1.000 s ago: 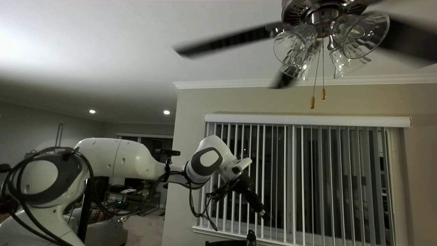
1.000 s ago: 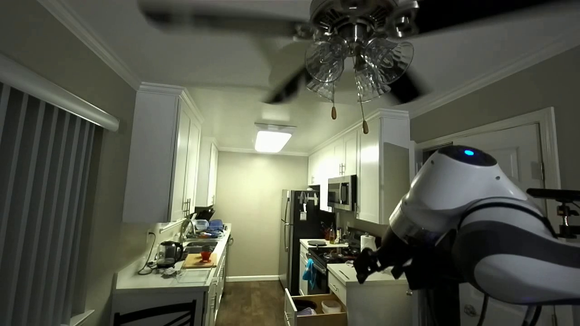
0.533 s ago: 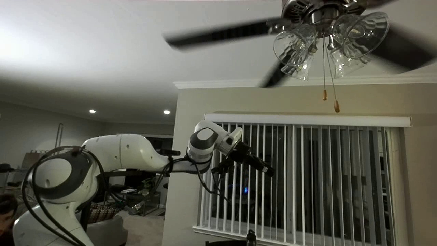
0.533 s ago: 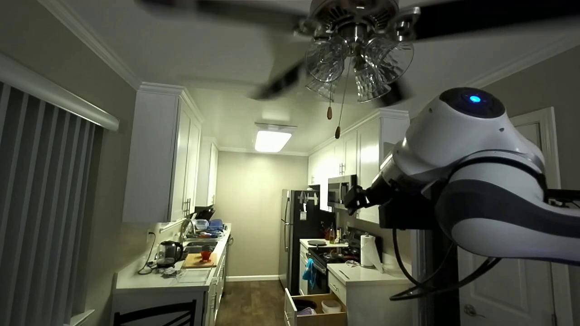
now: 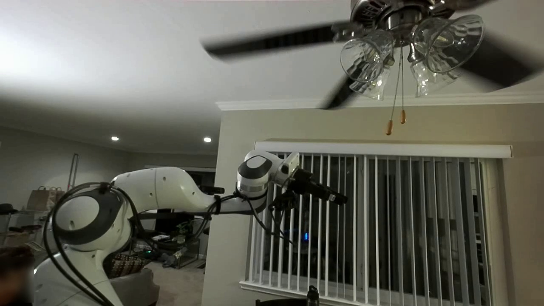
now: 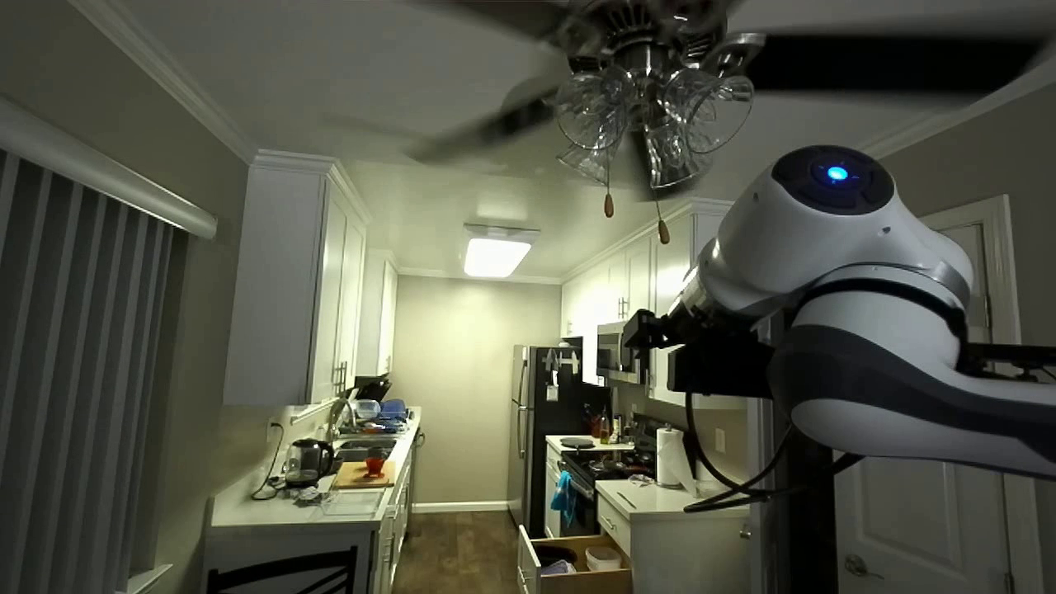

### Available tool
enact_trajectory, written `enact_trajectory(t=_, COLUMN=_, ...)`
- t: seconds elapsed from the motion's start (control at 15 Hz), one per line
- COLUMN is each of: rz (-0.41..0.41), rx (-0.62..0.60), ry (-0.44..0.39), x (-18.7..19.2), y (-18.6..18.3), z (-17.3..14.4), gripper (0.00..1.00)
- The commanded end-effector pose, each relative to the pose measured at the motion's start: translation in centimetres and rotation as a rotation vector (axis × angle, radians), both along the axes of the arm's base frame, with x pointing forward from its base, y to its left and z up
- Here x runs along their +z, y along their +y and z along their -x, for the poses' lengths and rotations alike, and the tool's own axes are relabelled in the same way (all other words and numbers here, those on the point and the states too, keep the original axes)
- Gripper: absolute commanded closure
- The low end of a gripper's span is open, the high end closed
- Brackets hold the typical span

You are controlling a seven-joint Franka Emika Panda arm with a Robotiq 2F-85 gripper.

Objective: Turn on the ceiling lights

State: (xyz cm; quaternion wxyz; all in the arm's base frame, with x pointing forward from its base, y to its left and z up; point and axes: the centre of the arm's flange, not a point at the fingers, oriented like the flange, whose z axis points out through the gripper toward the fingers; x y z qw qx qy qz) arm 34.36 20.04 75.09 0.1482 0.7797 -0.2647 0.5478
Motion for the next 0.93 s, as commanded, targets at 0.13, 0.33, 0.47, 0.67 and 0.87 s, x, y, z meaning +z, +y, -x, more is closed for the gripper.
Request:
enact_trajectory(t=0.13, rz=0.013, rx=-0.021, ry=-0.044, x=0.9, y=-0.1, z=0.0, gripper=0.0)
enact_trajectory(t=0.33, rz=0.082, rx=-0.083, ry=-0.217, x=7.4, y=-0.2, z=-0.9, gripper=0.0)
enact_trajectory(t=0.47, rz=0.111, rx=-0.104, ry=-0.294, x=11.0, y=0.0, z=-2.1, gripper=0.0)
enact_trajectory(t=0.67, rz=0.142, rx=-0.14, ry=-0.318, x=13.8, y=-0.8, z=-4.4, gripper=0.0)
enact_trajectory(t=0.87, rz=0.149, rx=-0.162, ry=-0.308, x=15.0, y=-2.7, z=-6.9, gripper=0.0)
